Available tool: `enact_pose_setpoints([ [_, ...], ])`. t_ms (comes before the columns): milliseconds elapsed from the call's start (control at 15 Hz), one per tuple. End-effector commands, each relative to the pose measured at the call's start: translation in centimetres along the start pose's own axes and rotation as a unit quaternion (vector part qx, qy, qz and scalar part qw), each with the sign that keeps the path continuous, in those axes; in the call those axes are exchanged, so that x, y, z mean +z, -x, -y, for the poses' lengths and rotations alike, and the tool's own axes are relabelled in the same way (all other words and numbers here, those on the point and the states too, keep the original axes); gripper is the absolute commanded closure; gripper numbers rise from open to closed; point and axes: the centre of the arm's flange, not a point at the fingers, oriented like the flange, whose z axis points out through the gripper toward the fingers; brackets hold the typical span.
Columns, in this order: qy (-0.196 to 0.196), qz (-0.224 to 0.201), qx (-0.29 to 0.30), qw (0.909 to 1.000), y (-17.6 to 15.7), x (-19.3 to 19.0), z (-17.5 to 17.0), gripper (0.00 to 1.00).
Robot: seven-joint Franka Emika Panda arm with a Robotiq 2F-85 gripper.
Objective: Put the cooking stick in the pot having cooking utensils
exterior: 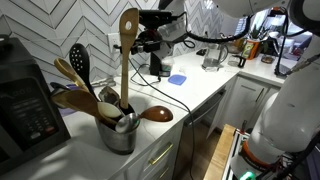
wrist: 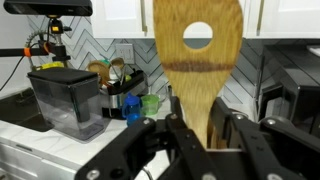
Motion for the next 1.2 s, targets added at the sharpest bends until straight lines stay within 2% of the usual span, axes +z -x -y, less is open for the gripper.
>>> enact_pose_setpoints([
  [0,-0.043,-0.009,0.049,0.9978,-2.3,0.5,0.2,0.90],
  [200,-0.065,-0.013,0.083,0.9943,-4.8,0.5,1.3,0.90],
  [467,-0.064,-0.017,0.135,0.9887,-7.6,0.8,2.5,0.90],
  [600,-0.076,-0.046,0.147,0.9851,-9.1,0.9,3.4,0.90],
  [867,-0.093,-0.128,0.137,0.9780,-10.5,1.4,4.8,0.90],
  [1133,-0.092,-0.171,0.116,0.9741,-10.3,1.8,5.4,0.90],
])
